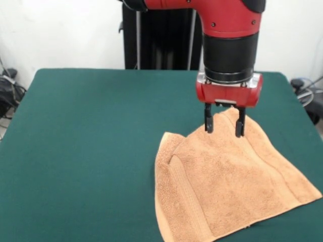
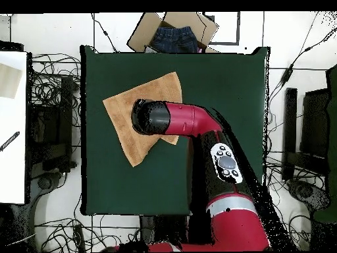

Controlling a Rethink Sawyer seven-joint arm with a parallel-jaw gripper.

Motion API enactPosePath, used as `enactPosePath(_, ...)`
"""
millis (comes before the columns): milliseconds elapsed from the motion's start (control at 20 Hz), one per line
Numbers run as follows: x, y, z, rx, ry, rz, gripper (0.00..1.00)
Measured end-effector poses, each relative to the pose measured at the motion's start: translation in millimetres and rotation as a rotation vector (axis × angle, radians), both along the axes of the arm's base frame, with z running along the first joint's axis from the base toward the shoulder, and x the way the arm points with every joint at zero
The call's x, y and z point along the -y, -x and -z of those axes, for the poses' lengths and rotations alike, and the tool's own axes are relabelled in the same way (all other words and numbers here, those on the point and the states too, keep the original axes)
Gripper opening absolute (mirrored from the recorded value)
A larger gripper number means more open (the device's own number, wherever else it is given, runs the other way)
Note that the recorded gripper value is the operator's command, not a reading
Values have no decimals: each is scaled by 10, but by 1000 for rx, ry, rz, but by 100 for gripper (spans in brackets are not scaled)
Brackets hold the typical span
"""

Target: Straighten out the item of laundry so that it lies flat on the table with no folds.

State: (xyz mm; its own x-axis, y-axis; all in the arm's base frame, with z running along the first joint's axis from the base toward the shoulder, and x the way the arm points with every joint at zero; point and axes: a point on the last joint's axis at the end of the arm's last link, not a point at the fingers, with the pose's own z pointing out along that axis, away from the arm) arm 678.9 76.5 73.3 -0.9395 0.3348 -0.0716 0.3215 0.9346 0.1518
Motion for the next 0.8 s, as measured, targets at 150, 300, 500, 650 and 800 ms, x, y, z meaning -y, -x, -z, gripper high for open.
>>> enactPosePath(150,21,85,37,-9,-3,4,100)
enactPosePath(300,125,215,50,-31,-12,20,100)
enactPosePath(500,240,300,25,-43,-12,35,100)
enactPosePath(650,372,376,2,-50,-12,55,100)
enactPosePath(800,466,419,-3,-54,-13,70,100)
